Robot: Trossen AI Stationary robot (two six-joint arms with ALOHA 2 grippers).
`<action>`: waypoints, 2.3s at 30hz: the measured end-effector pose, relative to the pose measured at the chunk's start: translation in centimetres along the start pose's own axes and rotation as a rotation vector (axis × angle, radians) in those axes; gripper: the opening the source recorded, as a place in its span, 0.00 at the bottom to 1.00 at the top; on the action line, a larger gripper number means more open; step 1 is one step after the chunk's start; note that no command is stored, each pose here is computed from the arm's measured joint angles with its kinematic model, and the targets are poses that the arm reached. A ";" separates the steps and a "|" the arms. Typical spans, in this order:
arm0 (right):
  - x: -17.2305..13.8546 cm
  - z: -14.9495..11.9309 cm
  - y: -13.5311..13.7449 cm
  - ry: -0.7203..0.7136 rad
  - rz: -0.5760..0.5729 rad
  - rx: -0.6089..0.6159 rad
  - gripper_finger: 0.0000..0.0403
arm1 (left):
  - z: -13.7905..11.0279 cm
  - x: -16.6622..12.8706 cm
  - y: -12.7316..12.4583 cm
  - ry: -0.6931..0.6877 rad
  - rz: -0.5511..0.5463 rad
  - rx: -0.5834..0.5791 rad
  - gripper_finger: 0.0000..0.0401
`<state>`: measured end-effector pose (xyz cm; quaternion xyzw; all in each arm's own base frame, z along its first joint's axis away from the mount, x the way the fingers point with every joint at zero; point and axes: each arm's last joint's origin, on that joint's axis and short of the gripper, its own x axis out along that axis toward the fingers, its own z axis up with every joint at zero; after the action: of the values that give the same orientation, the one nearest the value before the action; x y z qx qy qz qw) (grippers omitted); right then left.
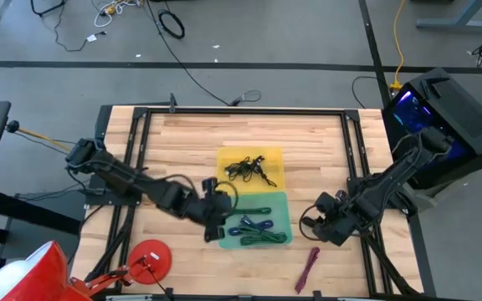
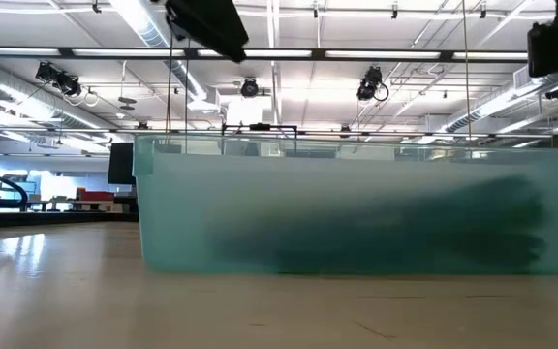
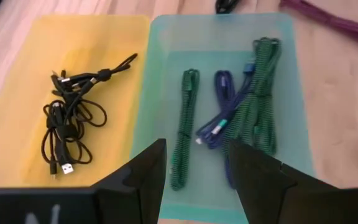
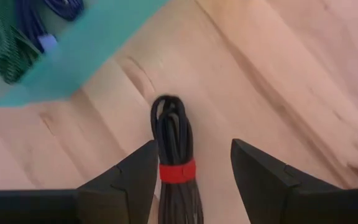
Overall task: Pick & Place USB Port
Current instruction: Put the black charger cable into the yellow bin
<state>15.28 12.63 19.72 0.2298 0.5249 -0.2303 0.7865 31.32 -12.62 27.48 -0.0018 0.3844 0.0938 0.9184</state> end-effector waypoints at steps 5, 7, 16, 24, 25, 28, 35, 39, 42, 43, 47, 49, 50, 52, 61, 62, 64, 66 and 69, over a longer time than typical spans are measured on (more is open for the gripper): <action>1.0 -0.9 0.6 0.042 -0.036 0.005 0.50 | -1.1 -1.6 -2.6 -0.068 0.046 -0.016 0.44; 1.3 -1.2 0.9 0.045 -0.045 0.003 0.50 | -1.6 -2.1 -3.4 -0.093 0.061 -0.028 0.44; 3.0 -2.4 1.7 0.099 -0.095 -0.024 0.50 | -2.8 -3.9 -5.6 -0.196 0.125 -0.033 0.44; 4.4 -2.9 2.2 0.110 -0.126 -0.046 0.50 | -3.0 -4.1 -5.8 -0.208 0.130 -0.042 0.44; 4.5 -2.9 2.4 0.110 -0.114 -0.053 0.50 | -3.0 -4.1 -5.8 -0.208 0.130 -0.045 0.44; 5.1 -3.1 3.0 0.108 -0.083 -0.086 0.50 | -3.0 -4.1 -5.8 -0.208 0.130 -0.045 0.44; 6.2 -3.4 3.0 0.116 -0.144 -0.121 0.40 | -3.0 -4.1 -5.8 -0.208 0.130 -0.045 0.44; 6.3 -3.3 2.9 0.124 -0.163 -0.147 0.12 | -3.0 -4.1 -5.8 -0.208 0.130 -0.045 0.44; 6.1 -2.8 2.5 0.127 -0.179 -0.139 0.09 | -3.0 -4.1 -5.8 -0.208 0.131 -0.045 0.44; 6.0 -2.6 2.3 0.139 -0.190 -0.134 0.09 | -3.0 -4.1 -5.8 -0.210 0.133 -0.045 0.44; 5.2 -1.6 0.8 0.184 -0.266 -0.160 0.09 | -3.0 -4.1 -5.8 -0.214 0.140 -0.045 0.44; 4.5 -0.7 0.1 0.186 -0.280 -0.159 0.09 | -3.0 -4.1 -5.8 -0.214 0.140 -0.045 0.44; 4.2 -0.2 -0.3 0.184 -0.294 -0.166 0.09 | -3.0 -4.1 -5.8 -0.214 0.140 -0.045 0.44; 3.4 0.8 -1.0 0.156 -0.290 -0.178 0.09 | -3.0 -4.1 -5.8 -0.214 0.140 -0.045 0.44; 0.0 6.5 -4.9 -0.066 -0.210 -0.178 0.09 | -2.9 -4.1 -5.6 -0.226 0.162 -0.047 0.44; -0.2 7.1 -5.3 -0.087 -0.194 -0.174 0.09 | -2.9 -4.0 -5.6 -0.226 0.164 -0.048 0.44; -0.5 8.6 -5.9 -0.149 -0.155 -0.182 0.09 | -2.8 -3.9 -5.4 -0.225 0.169 -0.050 0.44; -0.6 10.2 -6.3 -0.220 -0.106 -0.187 0.09 | -2.6 -3.8 -5.2 -0.223 0.177 -0.044 0.44; -0.4 12.8 -6.4 -0.316 0.008 -0.222 0.09 | -2.4 -3.5 -4.8 -0.220 0.192 -0.041 0.44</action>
<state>20.49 -0.04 23.74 0.1045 0.4161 -0.2009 0.8807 28.09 -18.13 27.92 0.0262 0.2777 0.1885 0.9416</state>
